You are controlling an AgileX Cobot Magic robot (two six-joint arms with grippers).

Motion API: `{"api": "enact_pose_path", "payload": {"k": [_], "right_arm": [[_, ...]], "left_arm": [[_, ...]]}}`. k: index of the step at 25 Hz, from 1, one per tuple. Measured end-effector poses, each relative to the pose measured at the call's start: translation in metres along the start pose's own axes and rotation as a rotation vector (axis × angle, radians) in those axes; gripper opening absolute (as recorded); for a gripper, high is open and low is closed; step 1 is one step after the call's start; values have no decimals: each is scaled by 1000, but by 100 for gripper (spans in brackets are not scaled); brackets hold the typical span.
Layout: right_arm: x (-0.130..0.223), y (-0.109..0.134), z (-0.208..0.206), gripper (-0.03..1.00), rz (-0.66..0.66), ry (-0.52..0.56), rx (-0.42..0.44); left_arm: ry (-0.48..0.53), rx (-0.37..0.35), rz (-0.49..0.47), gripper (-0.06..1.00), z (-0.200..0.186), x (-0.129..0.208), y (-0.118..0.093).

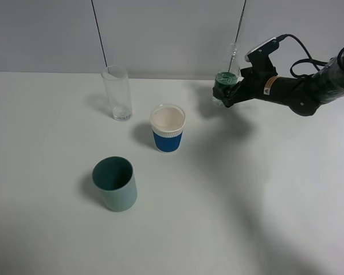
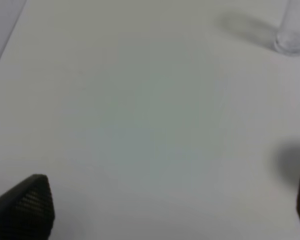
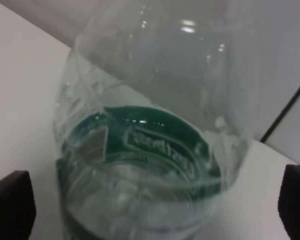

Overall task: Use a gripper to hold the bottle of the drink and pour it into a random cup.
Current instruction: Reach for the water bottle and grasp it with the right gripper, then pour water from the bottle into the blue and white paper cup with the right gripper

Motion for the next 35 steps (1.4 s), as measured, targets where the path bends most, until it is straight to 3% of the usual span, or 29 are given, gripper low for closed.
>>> {"api": "enact_pose_path", "payload": {"k": [7, 9, 12, 13, 21, 30, 35], "right_arm": [[-3, 15, 12, 93, -26, -26, -44], [-5, 20, 13, 83, -28, -40, -56], [-7, 25, 14, 58, -20, -50, -68], [-7, 26, 14, 55, -14, -49, -70], [-7, 33, 15, 55, 98, -42, -86], [-13, 55, 14, 55, 73, -10, -141], [-45, 59, 0, 55, 48, -38, -137]], "left_arm": [[0, 0, 0, 98, 0, 0, 0], [0, 0, 0, 98, 0, 0, 0], [0, 0, 0, 98, 0, 0, 0], [0, 0, 0, 98, 0, 0, 0], [0, 0, 0, 98, 0, 0, 0], [0, 0, 0, 98, 0, 0, 0], [0, 0, 0, 98, 0, 0, 0]]}}
Point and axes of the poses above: a point on each arm's last joint axis where the gripper is mounted, z pointing out along that axis toward the gripper, y along the wrist's bending axis when the last joint is at zero, x = y × z, the point moved 10 cm from there along z, pointing out along that axis toward the gripper, and after that the axes turned 1 degree about z, right-handed, at the moved point
